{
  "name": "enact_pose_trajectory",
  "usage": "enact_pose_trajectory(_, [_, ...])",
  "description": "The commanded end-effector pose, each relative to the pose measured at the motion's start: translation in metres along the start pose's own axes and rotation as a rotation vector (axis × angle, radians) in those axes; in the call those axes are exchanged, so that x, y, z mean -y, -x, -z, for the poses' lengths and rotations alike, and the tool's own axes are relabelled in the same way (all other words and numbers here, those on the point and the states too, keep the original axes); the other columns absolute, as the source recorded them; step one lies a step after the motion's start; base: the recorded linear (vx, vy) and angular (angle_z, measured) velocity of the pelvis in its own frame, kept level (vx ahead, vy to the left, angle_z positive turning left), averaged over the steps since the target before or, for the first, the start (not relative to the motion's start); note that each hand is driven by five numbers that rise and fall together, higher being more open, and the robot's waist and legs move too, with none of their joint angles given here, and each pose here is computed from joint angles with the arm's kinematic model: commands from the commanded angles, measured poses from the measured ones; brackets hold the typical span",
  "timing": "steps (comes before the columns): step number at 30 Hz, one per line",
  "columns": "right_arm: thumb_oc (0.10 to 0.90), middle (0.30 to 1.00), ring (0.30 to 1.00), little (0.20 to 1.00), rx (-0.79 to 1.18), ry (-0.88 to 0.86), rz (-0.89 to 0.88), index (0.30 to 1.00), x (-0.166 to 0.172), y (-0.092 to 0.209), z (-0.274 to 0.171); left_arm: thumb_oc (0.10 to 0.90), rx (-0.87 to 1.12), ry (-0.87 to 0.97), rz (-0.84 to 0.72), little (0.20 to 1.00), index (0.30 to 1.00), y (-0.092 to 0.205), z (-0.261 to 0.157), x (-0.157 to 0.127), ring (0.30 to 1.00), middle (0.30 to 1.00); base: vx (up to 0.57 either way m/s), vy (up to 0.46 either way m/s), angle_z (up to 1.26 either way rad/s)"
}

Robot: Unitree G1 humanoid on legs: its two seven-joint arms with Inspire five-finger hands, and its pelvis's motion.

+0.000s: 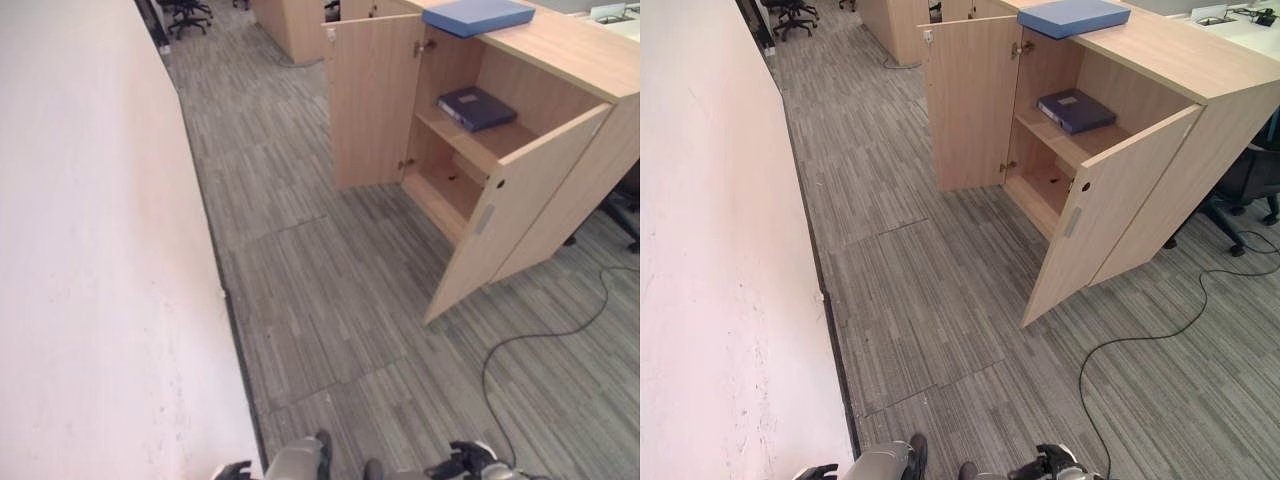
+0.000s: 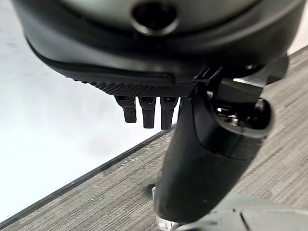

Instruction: Put the empty folder in the office cabinet

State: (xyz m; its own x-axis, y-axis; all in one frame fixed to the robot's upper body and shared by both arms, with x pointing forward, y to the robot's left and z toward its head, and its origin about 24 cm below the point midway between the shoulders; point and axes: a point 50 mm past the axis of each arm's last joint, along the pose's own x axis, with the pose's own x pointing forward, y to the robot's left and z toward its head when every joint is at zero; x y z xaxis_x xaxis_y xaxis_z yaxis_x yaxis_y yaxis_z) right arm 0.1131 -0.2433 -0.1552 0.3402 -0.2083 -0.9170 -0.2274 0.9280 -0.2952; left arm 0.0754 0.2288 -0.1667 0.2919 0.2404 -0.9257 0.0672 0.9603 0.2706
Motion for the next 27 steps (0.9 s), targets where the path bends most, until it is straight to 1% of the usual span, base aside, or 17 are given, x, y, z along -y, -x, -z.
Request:
enact_pose_trajectory(1, [0.800,0.900,0.900,0.900,-0.045,0.074,0.018,0.900,0.010,0.002,0.019,0.800,0.000,0.030,-0.028,0.900,0.900,0.000,0.003,-0.003,0.900,0.900,0.28,0.112,-0.04])
enact_pose_trajectory(4, [0.800,0.900,0.900,0.900,-0.074,0.083,0.008,0.900,0.008,0.003,0.027,0.800,-0.057,0.032,-0.025,0.900,0.900,0.003,0.019,-0.001,0.900,0.900,0.32,0.129,-0.07])
enact_pose_trajectory(6, [0.800,0.900,0.900,0.900,-0.097,0.098,-0.002,0.900,0.006,0.004,0.031,0.800,-0.109,0.008,-0.025,0.900,0.900,0.005,0.032,0.000,0.900,0.900,0.37,0.192,-0.64])
enact_pose_trajectory(9, [0.800,0.900,0.900,0.900,-0.108,0.117,-0.005,0.900,0.005,0.004,0.032,0.800,-0.134,-0.005,-0.028,0.900,0.900,0.005,0.038,-0.002,0.900,0.900,0.25,0.191,-0.53])
enact_pose_trajectory(12, [0.800,0.900,0.900,0.900,-0.085,0.155,-0.004,0.900,0.009,0.002,0.018,0.800,-0.121,-0.056,-0.042,0.900,0.900,0.004,0.033,-0.008,0.900,0.900,0.26,0.283,-0.42])
enact_pose_trajectory(14, [0.800,0.900,0.900,0.900,-0.051,0.165,0.005,0.900,0.013,0.000,0.005,0.800,-0.099,-0.052,-0.058,0.900,0.900,0.003,0.026,-0.013,0.900,0.900,0.19,0.257,-0.46])
enact_pose_trajectory(17, [0.800,0.900,0.900,0.900,0.023,0.128,0.027,0.900,0.017,-0.001,-0.017,0.800,-0.060,-0.018,-0.073,0.900,0.900,0.001,0.015,-0.017,0.900,0.900,0.15,0.211,-0.08])
enact_pose_trajectory(18, [0.800,0.900,0.900,0.900,0.023,0.128,0.027,0.900,0.017,-0.001,-0.017,0.800,-0.060,-0.018,-0.073,0.900,0.900,0.001,0.015,-0.017,0.900,0.900,0.14,0.232,0.00])
enact_pose_trajectory(22, [0.800,0.900,0.900,0.900,0.123,0.138,0.020,0.900,0.010,-0.001,-0.046,0.800,-0.071,-0.036,-0.085,0.900,0.900,0.002,0.017,-0.021,0.900,0.900,0.12,0.203,-0.01])
enact_pose_trajectory(23, [0.800,0.900,0.900,0.900,0.123,0.138,0.020,0.900,0.010,-0.001,-0.046,0.800,-0.071,-0.036,-0.086,0.900,0.900,0.001,0.017,-0.021,0.900,0.900,0.16,0.143,0.10])
enact_pose_trajectory(27, [0.800,0.900,0.900,0.900,0.217,0.150,0.016,0.900,0.007,0.002,-0.071,0.800,-0.070,-0.055,-0.098,0.900,0.900,0.001,0.016,-0.024,0.900,0.900,0.11,0.008,0.13])
